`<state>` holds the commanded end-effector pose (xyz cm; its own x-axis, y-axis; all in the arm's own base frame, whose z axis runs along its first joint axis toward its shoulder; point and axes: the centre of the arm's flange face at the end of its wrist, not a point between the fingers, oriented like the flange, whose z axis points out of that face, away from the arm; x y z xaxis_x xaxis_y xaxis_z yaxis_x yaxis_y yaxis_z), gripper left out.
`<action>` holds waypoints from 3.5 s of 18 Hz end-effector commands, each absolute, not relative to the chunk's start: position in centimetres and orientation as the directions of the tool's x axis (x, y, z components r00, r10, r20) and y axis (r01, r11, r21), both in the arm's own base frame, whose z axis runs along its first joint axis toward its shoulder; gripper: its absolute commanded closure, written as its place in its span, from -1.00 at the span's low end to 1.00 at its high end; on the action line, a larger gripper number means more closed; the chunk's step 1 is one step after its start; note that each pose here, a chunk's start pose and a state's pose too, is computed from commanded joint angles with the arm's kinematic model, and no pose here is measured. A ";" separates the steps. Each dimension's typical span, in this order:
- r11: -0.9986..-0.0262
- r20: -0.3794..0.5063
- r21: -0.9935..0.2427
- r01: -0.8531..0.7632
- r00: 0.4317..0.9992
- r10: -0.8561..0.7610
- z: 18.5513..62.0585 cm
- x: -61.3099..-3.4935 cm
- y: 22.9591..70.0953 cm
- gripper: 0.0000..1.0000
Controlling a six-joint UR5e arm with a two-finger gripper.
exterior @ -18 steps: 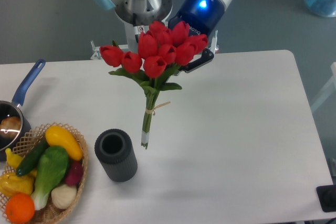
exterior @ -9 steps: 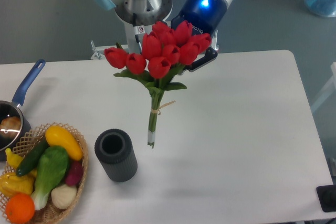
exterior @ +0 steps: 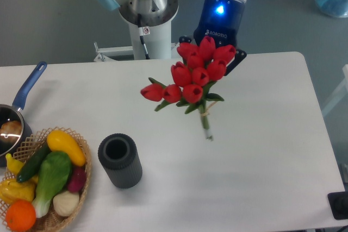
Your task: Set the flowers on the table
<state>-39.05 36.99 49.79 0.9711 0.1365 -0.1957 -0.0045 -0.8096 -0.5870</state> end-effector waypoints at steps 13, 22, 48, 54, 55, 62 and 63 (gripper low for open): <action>-0.981 -0.123 0.050 -0.190 0.973 -0.195 36.8 -37.8 40.1 0.49; -0.958 -0.010 0.169 -0.230 0.972 -0.235 30.1 -38.2 41.9 0.49; -0.956 0.070 0.195 -0.219 0.975 -0.209 23.0 -39.8 44.4 -0.56; -0.958 0.053 0.190 -0.213 0.977 -0.207 23.7 -40.1 44.6 -0.86; -0.960 0.046 0.187 -0.209 0.978 -0.204 24.1 -40.2 44.6 -1.00; -0.998 -0.128 0.045 -0.046 0.990 -0.052 31.3 -42.1 46.2 -1.00; -0.999 -0.157 0.022 -0.041 0.987 -0.044 32.4 -42.4 46.5 -1.00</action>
<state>-42.42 46.51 32.37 0.9866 -0.0440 -0.1572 -0.0411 -0.9989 0.0216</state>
